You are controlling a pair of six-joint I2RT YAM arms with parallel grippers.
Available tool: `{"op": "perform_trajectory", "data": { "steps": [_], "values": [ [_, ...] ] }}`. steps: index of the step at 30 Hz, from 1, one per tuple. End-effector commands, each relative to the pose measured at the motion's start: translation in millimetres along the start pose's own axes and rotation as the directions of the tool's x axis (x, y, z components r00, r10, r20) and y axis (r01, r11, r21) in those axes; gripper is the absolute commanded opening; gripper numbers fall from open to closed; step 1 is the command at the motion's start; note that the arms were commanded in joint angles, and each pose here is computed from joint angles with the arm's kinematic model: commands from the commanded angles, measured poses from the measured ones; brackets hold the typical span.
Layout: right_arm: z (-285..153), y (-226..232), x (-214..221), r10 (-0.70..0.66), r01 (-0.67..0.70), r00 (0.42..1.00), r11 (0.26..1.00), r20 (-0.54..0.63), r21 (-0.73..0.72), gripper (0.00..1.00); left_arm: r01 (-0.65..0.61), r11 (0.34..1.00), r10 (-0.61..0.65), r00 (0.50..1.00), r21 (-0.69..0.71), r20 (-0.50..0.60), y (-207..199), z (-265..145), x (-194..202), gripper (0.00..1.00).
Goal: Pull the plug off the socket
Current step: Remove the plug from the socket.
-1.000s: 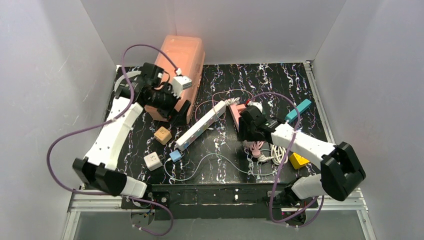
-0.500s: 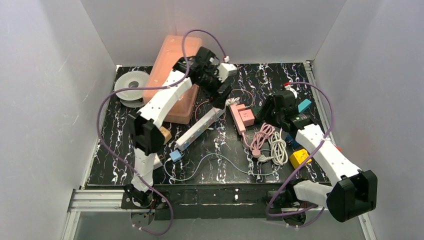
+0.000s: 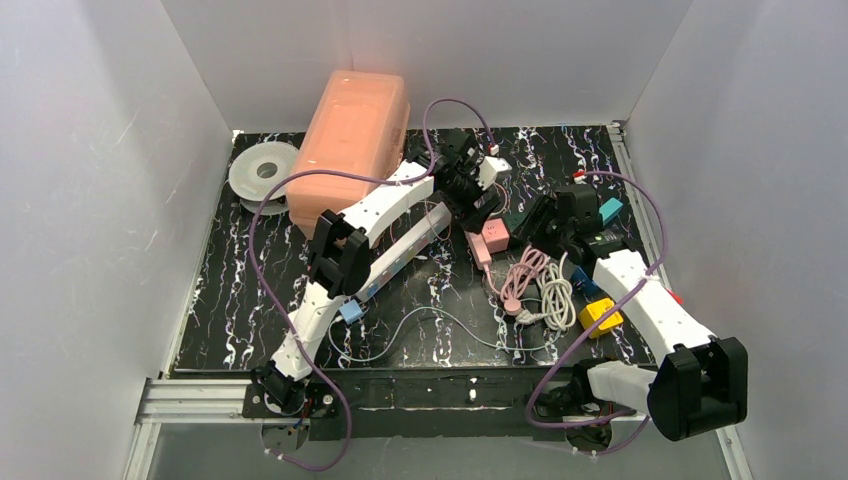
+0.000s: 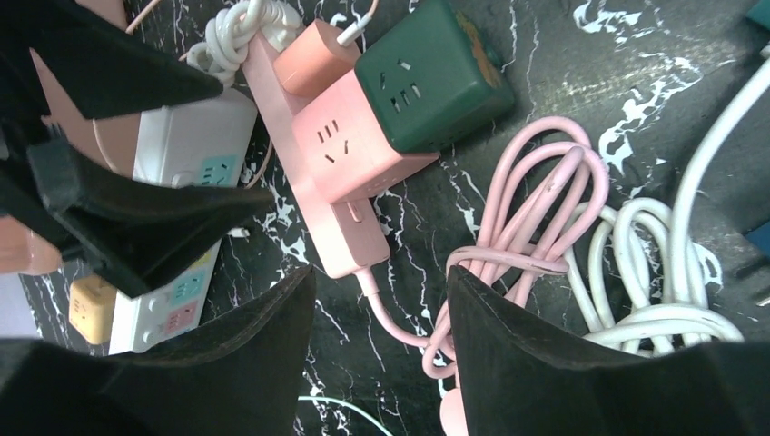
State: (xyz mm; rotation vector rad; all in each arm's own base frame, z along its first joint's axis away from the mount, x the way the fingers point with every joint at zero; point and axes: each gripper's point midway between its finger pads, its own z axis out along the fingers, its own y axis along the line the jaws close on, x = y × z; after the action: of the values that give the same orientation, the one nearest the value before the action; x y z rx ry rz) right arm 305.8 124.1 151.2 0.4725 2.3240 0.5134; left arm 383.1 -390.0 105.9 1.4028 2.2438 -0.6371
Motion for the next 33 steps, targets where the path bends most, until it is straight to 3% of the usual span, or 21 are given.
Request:
{"op": "perform_trajectory", "data": {
  "steps": [1,5,9,13,17,19,23,27,33],
  "values": [
    [5,13,3,0.002,-0.003,1.000,0.997,-0.018,-0.081,0.62,-0.033,0.994,0.045,0.993,-0.106,0.111,20,-13,-31,0.80],
    [14,8,12,0.005,-0.008,0.998,0.998,-0.057,-0.062,0.65,-0.078,0.997,0.077,0.986,0.000,0.150,-4,-20,-34,0.77],
    [21,8,15,0.011,-0.016,0.997,0.998,-0.075,-0.063,0.67,-0.261,0.965,0.249,0.949,0.036,0.194,-31,-21,-22,0.85],
    [28,6,24,0.022,-0.029,0.996,0.997,-0.089,-0.076,0.68,-0.509,0.861,0.500,0.834,-0.025,0.235,-45,-22,-12,0.90],
    [32,1,30,0.026,-0.033,0.994,0.998,-0.107,-0.062,0.69,-0.673,0.736,0.667,0.706,-0.067,0.240,-50,-22,-1,0.93],
    [32,0,30,0.022,-0.028,0.994,0.998,-0.104,-0.057,0.69,-0.757,0.644,0.757,0.609,-0.111,0.237,-56,-22,1,0.93],
    [29,-4,29,0.013,-0.017,0.996,0.999,-0.090,-0.044,0.69,-0.875,0.403,0.906,0.341,-0.268,0.249,-73,-24,-10,0.92],
    [27,-7,30,0.014,-0.017,0.996,0.999,-0.090,-0.040,0.68,-0.912,0.255,0.952,0.179,-0.320,0.248,-88,-24,-10,0.92],
    [14,-14,26,0.050,-0.052,0.997,0.998,-0.062,-0.035,0.67,-0.948,-0.023,0.967,-0.102,-0.318,0.234,-106,-10,8,0.91]
  ]
}}
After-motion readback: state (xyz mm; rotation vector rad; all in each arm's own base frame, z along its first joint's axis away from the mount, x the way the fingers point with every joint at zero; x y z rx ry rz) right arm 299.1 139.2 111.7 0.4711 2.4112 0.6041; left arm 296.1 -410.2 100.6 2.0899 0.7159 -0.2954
